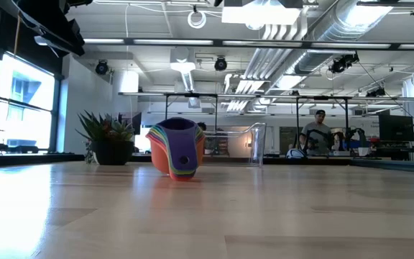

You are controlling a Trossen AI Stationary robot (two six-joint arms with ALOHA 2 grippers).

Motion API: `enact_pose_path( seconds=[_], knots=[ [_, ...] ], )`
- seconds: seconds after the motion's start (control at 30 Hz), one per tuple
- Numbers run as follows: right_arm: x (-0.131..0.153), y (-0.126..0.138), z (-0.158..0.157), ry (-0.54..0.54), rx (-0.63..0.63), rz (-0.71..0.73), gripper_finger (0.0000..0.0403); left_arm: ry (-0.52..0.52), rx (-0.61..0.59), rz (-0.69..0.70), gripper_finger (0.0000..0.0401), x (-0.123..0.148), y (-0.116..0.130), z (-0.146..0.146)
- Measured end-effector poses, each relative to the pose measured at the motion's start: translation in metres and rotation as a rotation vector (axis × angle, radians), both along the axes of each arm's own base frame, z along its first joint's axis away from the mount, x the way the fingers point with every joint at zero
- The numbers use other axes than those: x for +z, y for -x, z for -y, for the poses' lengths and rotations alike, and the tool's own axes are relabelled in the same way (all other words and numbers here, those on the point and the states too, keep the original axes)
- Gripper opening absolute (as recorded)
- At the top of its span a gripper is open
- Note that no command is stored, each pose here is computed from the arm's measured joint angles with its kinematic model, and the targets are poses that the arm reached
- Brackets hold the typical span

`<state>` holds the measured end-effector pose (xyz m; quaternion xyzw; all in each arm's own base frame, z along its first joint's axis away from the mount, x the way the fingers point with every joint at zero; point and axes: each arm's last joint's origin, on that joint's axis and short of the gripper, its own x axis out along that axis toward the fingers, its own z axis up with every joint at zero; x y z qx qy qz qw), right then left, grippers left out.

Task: Nest measuring cups in basket
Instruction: Put the nested measuring cups into the transparent bin

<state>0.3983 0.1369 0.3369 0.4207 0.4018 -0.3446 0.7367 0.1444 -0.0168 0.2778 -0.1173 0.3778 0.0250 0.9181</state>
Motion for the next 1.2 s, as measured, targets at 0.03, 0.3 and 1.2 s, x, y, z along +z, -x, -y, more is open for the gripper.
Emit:
enact_pose_path(
  seconds=[0.03,0.3,1.2],
  knots=[
    [-0.002,0.001,-0.004,-0.001,-0.008,-0.004,0.0059,-0.006,-0.003,0.001,0.0104,0.0,0.0,0.0],
    [-0.027,0.003,-0.022,-0.052,-0.085,-0.011,0.0157,-0.036,-0.03,-0.016,0.0104,-0.001,0.002,0.0],
    [-0.103,-0.023,0.011,0.01,-0.168,0.065,0.0273,-0.069,-0.027,-0.014,0.0104,-0.001,0.002,-0.001]
  ],
)
